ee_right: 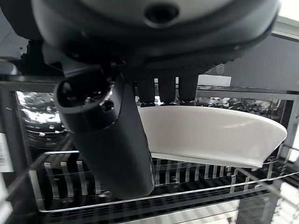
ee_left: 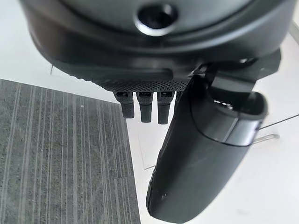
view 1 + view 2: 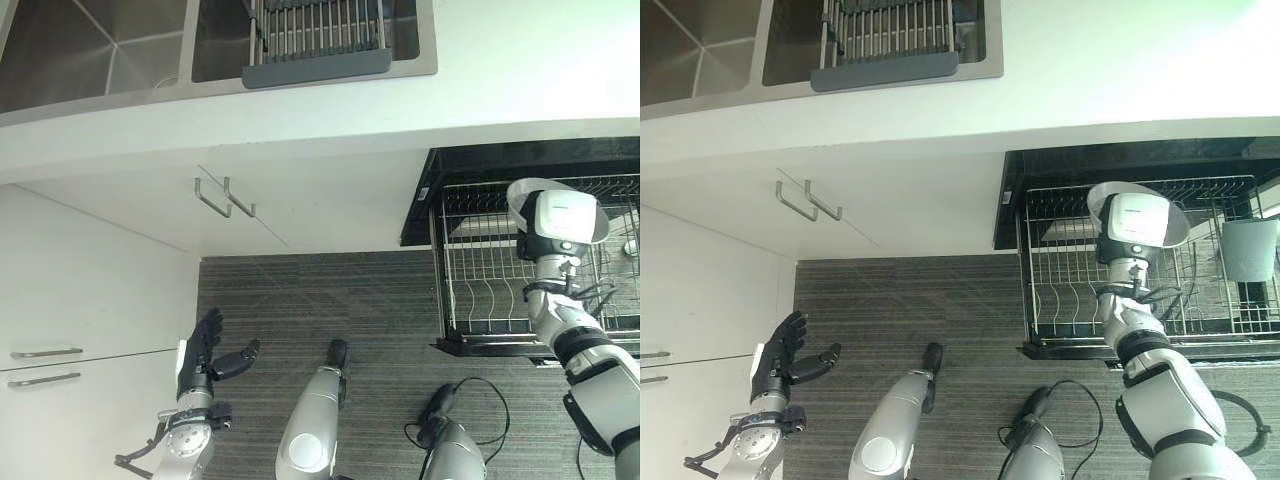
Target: Place the dishes in the dishwasher.
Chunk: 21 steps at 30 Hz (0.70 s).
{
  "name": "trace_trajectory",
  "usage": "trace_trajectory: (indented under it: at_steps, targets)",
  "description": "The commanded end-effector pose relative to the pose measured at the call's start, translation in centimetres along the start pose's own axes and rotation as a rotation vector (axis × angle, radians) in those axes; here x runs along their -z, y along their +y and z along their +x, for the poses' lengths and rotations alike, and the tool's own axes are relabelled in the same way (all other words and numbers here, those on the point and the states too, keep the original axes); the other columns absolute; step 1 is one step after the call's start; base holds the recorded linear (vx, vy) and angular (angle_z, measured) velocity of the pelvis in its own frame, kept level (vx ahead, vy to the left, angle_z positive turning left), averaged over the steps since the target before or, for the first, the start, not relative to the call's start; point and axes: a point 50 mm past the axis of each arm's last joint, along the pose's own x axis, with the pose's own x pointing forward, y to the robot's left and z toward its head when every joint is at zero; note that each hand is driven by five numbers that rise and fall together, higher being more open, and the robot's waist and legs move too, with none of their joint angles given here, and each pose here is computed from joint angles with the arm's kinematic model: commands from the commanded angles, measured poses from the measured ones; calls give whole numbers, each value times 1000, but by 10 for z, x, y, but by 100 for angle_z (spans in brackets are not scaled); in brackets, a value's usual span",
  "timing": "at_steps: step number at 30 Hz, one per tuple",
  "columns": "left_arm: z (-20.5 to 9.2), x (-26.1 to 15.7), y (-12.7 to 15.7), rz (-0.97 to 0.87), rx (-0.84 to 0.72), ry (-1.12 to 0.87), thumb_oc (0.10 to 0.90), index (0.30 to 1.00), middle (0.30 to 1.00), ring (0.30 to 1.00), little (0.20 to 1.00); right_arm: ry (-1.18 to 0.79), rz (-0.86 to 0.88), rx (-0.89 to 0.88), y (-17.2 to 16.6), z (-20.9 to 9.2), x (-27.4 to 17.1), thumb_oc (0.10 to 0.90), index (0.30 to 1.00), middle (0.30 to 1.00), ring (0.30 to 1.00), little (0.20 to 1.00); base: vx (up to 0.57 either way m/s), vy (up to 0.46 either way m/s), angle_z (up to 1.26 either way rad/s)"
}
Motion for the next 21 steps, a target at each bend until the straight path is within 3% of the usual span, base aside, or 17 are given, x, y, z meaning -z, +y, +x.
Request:
trace_trajectory:
  at_steps: [1, 13, 21]
  targets:
    - [-1, -14, 10, 18, -20, -94, 800, 900, 900, 900, 900, -13, 28, 78, -19, 20, -9, 400, 300, 300, 300, 300, 0, 0, 0]
    - [1, -13, 11, 30, -41, -93, 800, 900, 900, 900, 900, 4, 107, -15, 7, -3, -35, 400, 300, 300, 300, 300, 3, 2, -1]
    - [1, -10, 19, 58, -56, -77, 800, 900, 900, 900, 900, 88, 108, -94, 16, -10, -20, 400, 300, 300, 300, 300, 19, -33, 1]
